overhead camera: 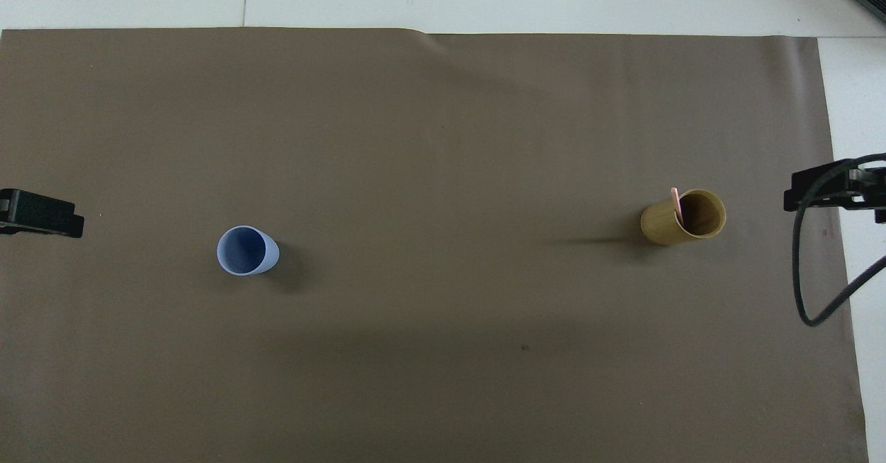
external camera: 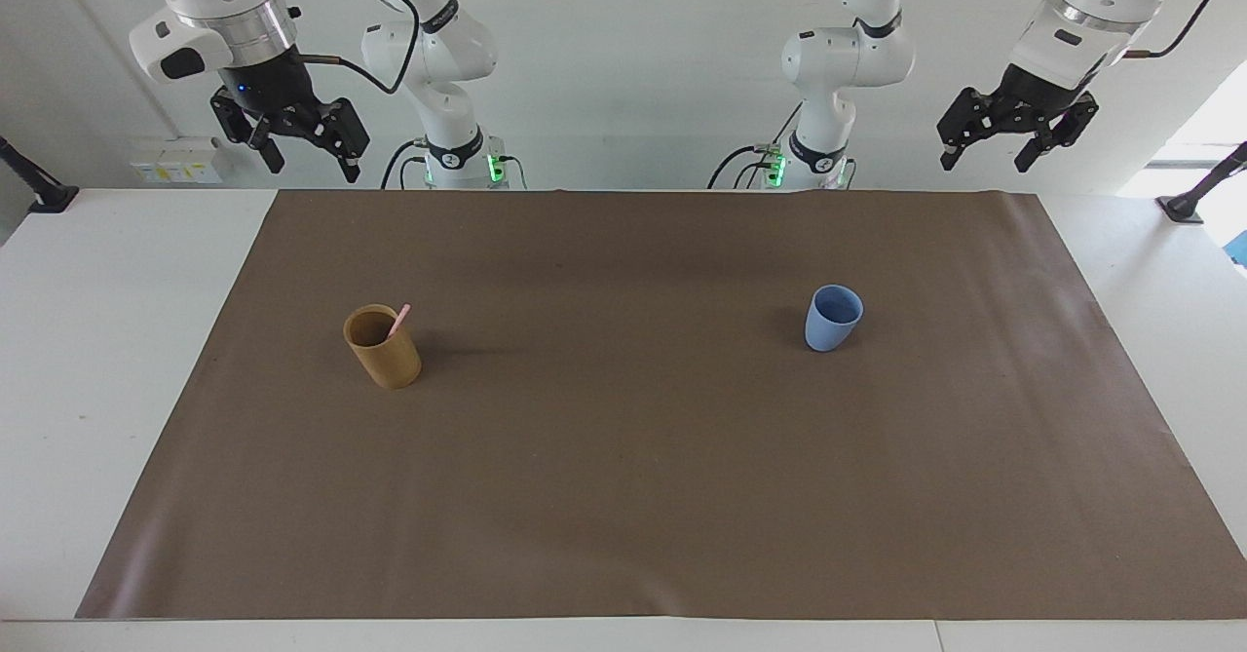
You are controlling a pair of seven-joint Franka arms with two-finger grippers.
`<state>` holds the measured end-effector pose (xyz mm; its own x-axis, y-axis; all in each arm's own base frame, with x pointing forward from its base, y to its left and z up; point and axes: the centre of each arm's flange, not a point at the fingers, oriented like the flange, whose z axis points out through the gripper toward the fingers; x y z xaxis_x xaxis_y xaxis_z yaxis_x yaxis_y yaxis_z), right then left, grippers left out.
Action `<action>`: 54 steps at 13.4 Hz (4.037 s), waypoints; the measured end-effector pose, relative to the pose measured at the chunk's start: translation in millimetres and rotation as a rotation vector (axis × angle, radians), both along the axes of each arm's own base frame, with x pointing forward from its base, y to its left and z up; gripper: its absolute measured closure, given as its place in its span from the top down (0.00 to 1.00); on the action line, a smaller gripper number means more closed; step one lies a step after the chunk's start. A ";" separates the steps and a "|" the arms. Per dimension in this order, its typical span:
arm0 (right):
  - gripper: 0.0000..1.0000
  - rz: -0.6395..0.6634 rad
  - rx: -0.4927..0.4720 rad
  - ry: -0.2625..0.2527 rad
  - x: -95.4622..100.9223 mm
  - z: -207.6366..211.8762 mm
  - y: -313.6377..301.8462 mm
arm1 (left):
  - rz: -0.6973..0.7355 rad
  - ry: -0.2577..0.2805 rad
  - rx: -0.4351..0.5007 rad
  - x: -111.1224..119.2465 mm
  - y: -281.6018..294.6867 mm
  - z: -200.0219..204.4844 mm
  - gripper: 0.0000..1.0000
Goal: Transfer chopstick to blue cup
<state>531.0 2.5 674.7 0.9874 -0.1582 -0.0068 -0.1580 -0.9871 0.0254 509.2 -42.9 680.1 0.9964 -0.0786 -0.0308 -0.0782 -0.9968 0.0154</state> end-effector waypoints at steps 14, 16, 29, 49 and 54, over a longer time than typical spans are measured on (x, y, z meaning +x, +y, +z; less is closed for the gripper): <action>1.00 0.000 0.000 0.000 0.0 0.0 0.0 | 0.000 0.000 0.000 0.0 0.0 0.0 1.00; 1.00 0.000 0.000 0.000 0.0 0.0 0.0 | 0.000 0.000 0.000 0.0 0.0 0.0 1.00; 1.00 0.000 0.000 0.000 0.0 0.0 0.0 | 0.000 0.000 0.000 0.0 0.0 0.0 1.00; 1.00 0.000 0.000 0.003 -0.3 -0.4 0.0 | -0.005 0.011 0.003 -22.7 -45.7 -289.8 1.00; 1.00 0.000 0.000 0.004 -0.3 -0.4 0.0 | 0.004 -0.024 -0.004 -17.4 -45.2 -323.5 1.00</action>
